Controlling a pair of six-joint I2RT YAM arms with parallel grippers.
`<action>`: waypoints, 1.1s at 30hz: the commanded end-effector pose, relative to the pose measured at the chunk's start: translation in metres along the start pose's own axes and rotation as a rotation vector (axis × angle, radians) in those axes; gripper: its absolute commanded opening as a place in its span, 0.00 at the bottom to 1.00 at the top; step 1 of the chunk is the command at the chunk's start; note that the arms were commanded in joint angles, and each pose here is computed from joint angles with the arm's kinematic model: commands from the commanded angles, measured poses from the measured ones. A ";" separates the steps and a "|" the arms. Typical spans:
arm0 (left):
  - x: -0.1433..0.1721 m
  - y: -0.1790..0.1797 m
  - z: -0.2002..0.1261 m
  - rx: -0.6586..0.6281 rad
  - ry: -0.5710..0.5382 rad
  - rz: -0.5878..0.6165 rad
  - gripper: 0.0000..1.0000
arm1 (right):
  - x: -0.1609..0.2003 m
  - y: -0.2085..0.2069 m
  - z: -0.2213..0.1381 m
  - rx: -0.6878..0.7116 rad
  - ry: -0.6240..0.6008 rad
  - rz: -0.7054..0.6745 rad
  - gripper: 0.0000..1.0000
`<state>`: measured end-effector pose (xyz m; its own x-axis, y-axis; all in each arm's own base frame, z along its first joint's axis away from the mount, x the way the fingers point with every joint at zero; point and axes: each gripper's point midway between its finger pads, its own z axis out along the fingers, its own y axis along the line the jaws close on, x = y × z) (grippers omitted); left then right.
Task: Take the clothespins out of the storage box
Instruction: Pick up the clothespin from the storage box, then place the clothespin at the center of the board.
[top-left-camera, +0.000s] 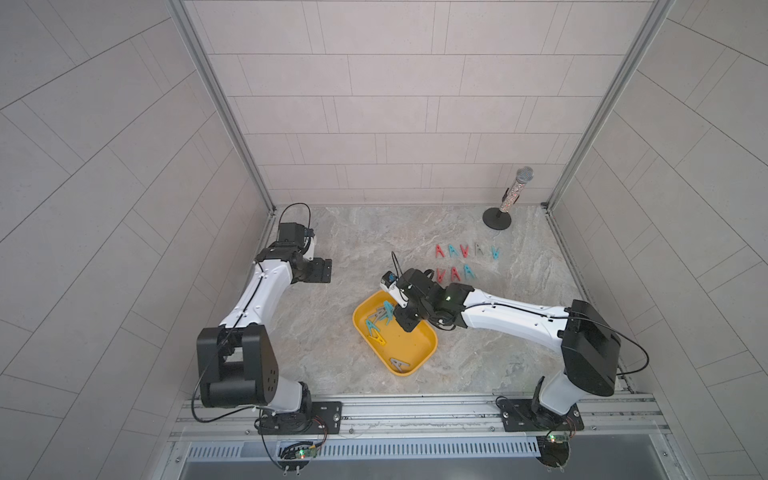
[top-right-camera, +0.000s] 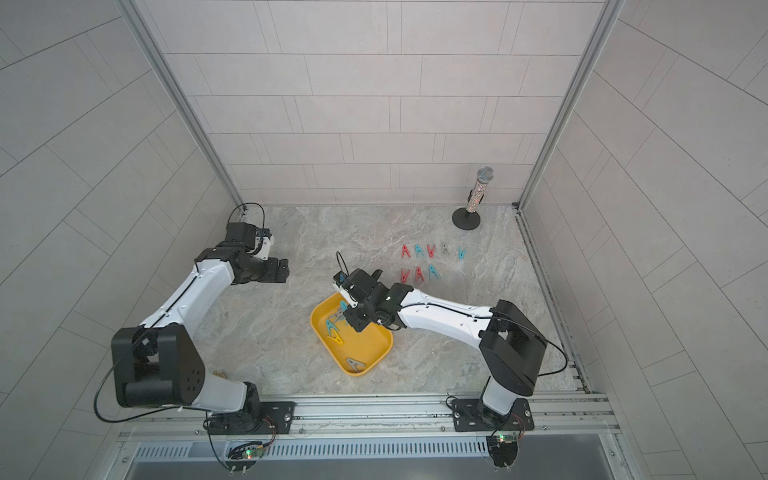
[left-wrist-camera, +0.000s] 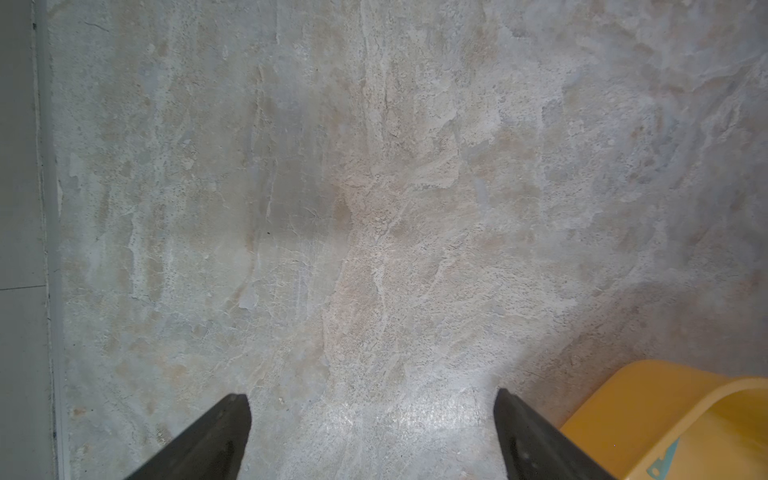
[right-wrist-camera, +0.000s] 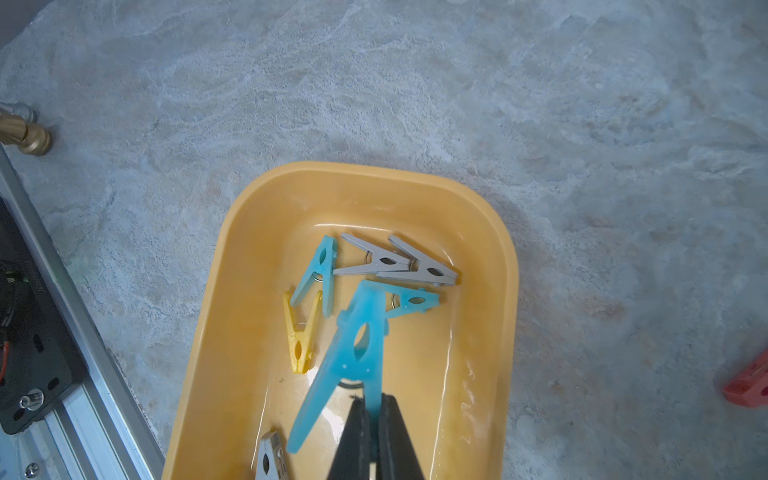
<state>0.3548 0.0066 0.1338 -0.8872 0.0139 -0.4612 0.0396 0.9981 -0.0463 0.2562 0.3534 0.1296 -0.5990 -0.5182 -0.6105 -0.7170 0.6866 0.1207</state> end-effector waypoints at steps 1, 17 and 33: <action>0.003 -0.002 -0.004 0.019 0.006 0.002 0.99 | -0.006 -0.011 -0.010 0.025 -0.041 0.047 0.00; 0.007 -0.030 -0.010 0.179 0.003 0.043 0.99 | 0.006 -0.084 -0.028 0.093 -0.105 0.325 0.00; 0.008 -0.027 -0.006 0.163 0.014 0.041 0.99 | 0.069 -0.187 -0.044 0.293 -0.030 0.626 0.00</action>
<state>0.3489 -0.0220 0.1354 -0.8887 0.0487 -0.4560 0.1451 0.9731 -0.1790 0.3353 0.1863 0.1021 -0.8412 -0.0010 -0.5408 -0.1718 0.9487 0.2654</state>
